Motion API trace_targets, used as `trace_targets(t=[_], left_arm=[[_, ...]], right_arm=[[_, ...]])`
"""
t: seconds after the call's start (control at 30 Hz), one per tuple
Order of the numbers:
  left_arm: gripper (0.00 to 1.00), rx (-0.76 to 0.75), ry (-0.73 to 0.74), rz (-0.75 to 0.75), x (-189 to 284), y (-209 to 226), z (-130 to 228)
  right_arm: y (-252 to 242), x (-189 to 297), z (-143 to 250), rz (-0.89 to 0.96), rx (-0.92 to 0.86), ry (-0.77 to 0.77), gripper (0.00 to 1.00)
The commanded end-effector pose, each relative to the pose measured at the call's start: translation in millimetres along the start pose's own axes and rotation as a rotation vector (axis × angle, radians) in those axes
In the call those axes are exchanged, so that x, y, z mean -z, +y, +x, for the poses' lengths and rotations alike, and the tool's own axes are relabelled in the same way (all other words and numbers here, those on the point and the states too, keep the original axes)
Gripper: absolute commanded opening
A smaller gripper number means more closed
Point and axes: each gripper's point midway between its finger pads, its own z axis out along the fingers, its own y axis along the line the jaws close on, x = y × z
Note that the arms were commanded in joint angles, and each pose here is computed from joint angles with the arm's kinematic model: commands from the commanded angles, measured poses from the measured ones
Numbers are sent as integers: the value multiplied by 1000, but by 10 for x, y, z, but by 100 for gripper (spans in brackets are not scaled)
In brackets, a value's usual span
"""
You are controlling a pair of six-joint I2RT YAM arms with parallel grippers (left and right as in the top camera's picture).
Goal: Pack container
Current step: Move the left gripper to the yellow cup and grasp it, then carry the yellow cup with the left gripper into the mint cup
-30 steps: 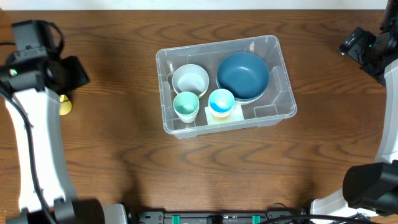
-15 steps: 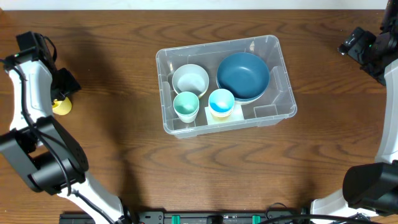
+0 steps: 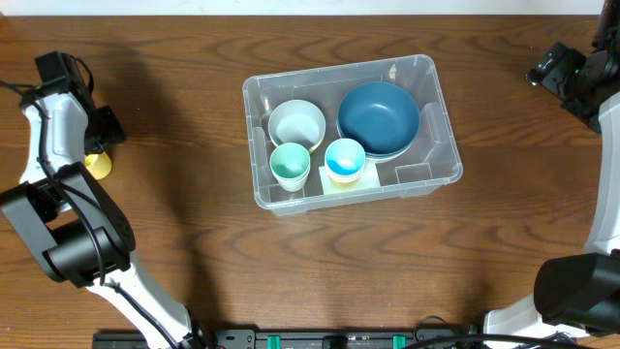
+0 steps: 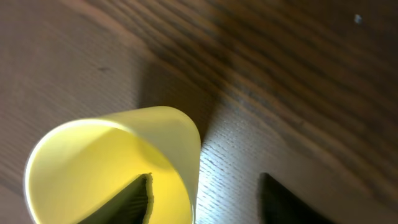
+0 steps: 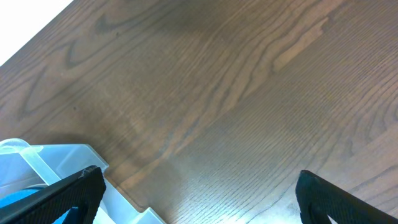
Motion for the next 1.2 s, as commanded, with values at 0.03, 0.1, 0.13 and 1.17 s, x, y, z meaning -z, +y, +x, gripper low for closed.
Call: trace_targets(t=[0.03,0.1,0.13,1.17], left_arm=[[30,-32,31,-8,-106,14,56],[21,-20,36,-8,-115,13,66],[17,-14,38,-9,-115,14,72],[6,-354,-201,398,2061,-1512,696]], right_arm=[[-39,-24,-10,15,-18,0,99],[-40,-24,-9,15,-18,0,99],[-39,-26,-8,15,-18,0,99],[-39,-24,-9,15,-18,0,99]])
